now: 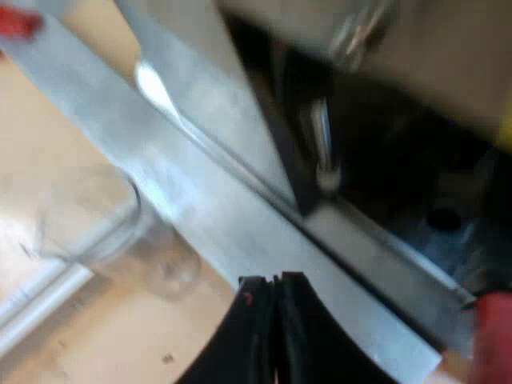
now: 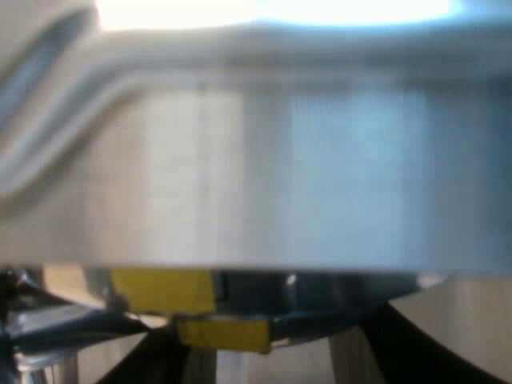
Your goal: Put the handle in the coffee machine
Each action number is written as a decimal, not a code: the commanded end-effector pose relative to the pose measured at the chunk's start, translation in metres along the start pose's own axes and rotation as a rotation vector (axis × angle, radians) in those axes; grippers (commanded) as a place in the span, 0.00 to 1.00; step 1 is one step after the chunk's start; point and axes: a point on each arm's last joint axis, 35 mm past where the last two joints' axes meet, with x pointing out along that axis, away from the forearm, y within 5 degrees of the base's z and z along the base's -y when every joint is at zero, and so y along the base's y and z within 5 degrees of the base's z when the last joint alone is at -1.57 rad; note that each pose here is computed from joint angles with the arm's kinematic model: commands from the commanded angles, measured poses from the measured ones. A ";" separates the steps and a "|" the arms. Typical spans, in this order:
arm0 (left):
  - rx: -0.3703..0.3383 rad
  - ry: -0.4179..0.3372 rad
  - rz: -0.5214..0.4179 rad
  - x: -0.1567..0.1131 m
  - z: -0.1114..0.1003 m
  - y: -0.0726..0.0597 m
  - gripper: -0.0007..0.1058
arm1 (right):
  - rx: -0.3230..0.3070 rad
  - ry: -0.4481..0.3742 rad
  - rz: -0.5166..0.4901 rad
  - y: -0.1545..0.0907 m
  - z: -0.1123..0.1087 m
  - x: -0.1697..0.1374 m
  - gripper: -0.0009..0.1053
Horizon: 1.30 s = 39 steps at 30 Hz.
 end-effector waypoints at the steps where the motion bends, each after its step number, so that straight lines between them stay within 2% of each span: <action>1: 0.020 0.034 0.008 0.010 -0.003 0.005 0.01 | 0.148 -0.106 -0.073 -0.022 0.045 0.005 0.35; 8: 0.020 0.060 -0.021 0.013 -0.007 0.004 0.01 | 0.148 -0.106 -0.074 -0.022 0.045 0.005 0.35; 15: -0.026 0.098 -0.169 0.008 -0.016 -0.007 0.01 | 0.141 -0.107 -0.070 -0.022 0.045 0.005 0.35; 23: -0.001 0.032 -0.180 -0.020 -0.009 -0.021 0.01 | 0.148 -0.112 -0.073 -0.025 0.051 0.005 0.35; 25: -0.026 0.037 -0.235 -0.027 -0.011 -0.029 0.01 | 0.143 -0.116 -0.075 -0.026 0.054 0.004 0.35; 28: -0.051 0.058 -0.265 -0.027 -0.015 -0.031 0.01 | 0.122 -0.115 -0.076 -0.026 0.053 0.004 0.35; 36: -0.073 0.073 -0.285 -0.023 -0.021 -0.033 0.01 | 0.132 -0.125 -0.081 -0.030 0.060 0.004 0.35; 39: -0.116 0.066 -0.309 -0.024 -0.021 -0.034 0.01 | 0.127 -0.129 -0.084 -0.032 0.063 0.003 0.35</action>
